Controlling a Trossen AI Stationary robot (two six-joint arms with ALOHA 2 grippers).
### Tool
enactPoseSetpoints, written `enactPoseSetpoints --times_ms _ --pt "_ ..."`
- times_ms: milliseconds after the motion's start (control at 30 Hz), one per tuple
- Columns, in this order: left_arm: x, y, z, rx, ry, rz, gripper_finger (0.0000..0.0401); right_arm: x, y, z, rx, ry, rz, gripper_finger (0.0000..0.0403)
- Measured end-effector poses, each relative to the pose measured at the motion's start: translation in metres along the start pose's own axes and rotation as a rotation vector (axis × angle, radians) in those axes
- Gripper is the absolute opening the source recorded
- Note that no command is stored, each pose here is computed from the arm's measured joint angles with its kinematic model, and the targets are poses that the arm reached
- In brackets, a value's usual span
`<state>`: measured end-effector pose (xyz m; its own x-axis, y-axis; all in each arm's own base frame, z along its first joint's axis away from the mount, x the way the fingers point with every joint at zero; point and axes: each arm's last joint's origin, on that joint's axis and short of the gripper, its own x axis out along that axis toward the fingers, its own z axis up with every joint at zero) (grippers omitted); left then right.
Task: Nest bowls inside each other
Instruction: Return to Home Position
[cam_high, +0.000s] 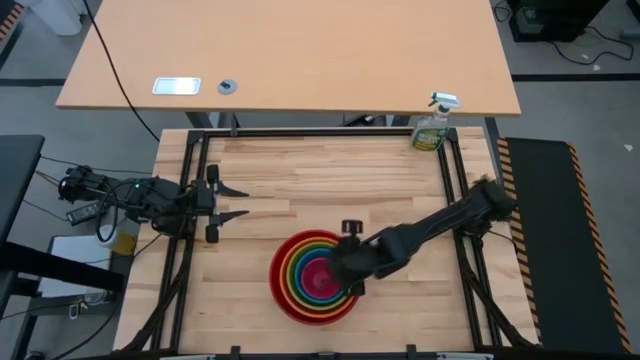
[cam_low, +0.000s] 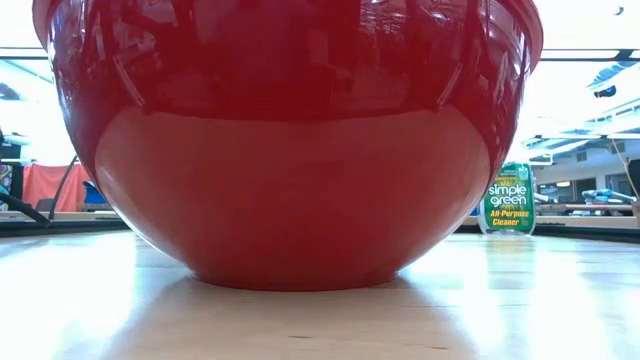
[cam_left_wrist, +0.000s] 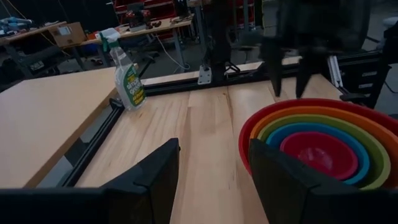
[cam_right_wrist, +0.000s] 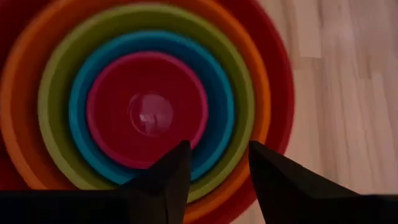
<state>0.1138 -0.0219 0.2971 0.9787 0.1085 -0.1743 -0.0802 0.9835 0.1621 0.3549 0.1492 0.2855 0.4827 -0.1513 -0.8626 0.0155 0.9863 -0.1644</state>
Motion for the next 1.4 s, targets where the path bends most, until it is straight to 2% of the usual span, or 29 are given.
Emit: enactPoseSetpoints --times_ms 367,567,733,933,1067,1200,1400 --pt "0.001 0.000 0.003 0.006 -0.042 0.003 0.0196 -0.011 -0.069 -0.098 0.261 -0.402 0.046 0.0166" --pt "0.008 -0.004 -0.009 0.034 -0.086 0.002 0.0196 -0.017 -0.113 -0.156 0.397 -0.527 0.003 0.0166" --pt "0.010 -0.006 -0.019 0.024 -0.118 0.007 0.0196 -0.025 -0.138 -0.199 0.485 -0.622 -0.043 0.0166" --pt "0.001 -0.003 -0.028 -0.027 -0.165 0.010 0.0196 -0.027 -0.148 -0.240 0.535 -0.749 -0.081 0.0166" --pt "-0.003 -0.003 -0.039 -0.066 -0.197 0.011 0.0196 -0.019 -0.148 -0.257 0.563 -0.833 -0.082 0.0166" --pt "0.000 -0.005 -0.053 -0.101 -0.262 0.010 0.0196 -0.010 -0.147 -0.267 0.593 -0.918 -0.112 0.0166" --pt "0.007 -0.009 -0.071 -0.124 -0.319 0.025 0.0196 -0.002 -0.147 -0.274 0.599 -0.936 -0.148 0.0166"
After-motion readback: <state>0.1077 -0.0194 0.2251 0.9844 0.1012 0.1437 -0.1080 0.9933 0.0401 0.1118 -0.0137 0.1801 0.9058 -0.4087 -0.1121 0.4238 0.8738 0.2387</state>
